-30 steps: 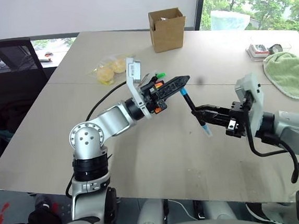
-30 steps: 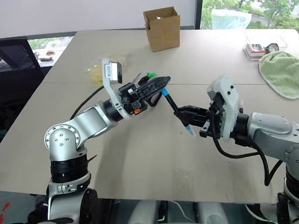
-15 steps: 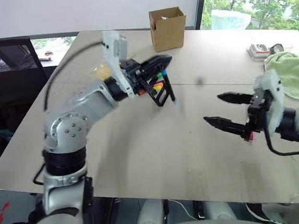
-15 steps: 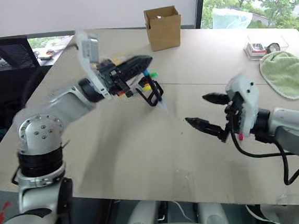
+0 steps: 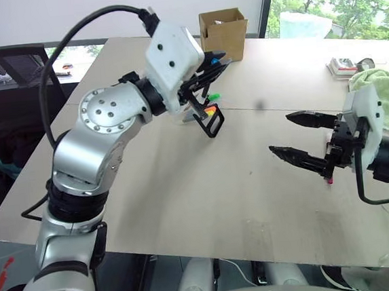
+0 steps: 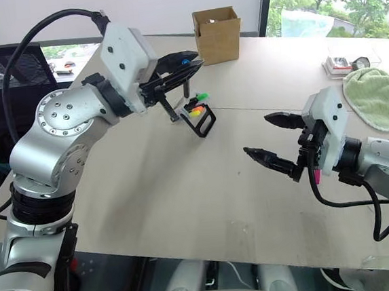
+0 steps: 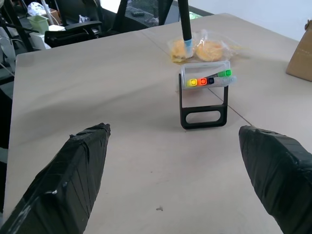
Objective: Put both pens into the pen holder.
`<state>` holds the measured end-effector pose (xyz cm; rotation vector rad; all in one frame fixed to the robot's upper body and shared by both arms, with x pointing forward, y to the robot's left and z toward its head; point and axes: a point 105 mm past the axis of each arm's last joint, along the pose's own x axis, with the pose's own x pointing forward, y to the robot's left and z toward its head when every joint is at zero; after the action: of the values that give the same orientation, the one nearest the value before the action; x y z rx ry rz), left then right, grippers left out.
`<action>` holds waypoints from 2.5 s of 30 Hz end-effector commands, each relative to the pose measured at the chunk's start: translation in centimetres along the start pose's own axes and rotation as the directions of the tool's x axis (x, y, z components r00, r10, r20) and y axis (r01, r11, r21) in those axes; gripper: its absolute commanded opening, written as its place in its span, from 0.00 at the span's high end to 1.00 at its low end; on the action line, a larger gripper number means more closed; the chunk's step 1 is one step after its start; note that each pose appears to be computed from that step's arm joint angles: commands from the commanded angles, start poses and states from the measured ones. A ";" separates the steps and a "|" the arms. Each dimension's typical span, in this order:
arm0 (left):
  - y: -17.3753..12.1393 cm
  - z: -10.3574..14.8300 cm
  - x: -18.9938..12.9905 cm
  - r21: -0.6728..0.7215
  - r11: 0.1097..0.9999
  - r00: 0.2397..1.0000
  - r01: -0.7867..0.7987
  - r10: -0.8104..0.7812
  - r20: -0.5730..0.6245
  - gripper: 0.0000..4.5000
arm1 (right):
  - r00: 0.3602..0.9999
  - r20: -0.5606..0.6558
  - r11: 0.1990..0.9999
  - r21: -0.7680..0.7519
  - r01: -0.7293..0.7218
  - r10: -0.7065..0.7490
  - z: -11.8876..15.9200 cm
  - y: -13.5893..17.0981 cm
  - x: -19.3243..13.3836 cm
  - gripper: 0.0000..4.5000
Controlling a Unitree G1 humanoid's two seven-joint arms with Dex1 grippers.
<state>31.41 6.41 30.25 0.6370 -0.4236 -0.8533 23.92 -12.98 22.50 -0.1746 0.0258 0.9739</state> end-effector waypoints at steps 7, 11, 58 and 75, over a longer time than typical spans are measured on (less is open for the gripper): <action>0.0 -0.8 0.5 0.056 0.998 1.000 -0.013 0.012 0.006 1.00 | 1.000 0.016 0.999 -0.050 0.001 -0.001 0.5 0.2 0.0 0.01; -0.1 -0.9 1.1 0.050 0.999 0.998 0.001 -0.004 0.056 1.00 | 1.000 0.015 0.999 -0.051 0.007 -0.006 0.5 0.1 0.1 0.01; -7.0 -2.8 -5.5 -0.558 0.681 0.876 0.475 -0.428 0.223 0.21 | 0.578 -0.597 0.720 0.000 0.693 -0.556 -13.2 -8.2 -5.6 0.00; -8.9 -4.3 -4.9 -0.561 0.678 0.872 0.474 -0.452 0.190 0.20 | 0.622 -0.611 0.704 0.144 0.695 -0.489 -14.9 -6.2 -6.1 1.00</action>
<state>26.04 7.80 20.08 0.1256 0.0357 -1.4109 26.61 -23.60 8.75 -0.1095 0.6683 0.1753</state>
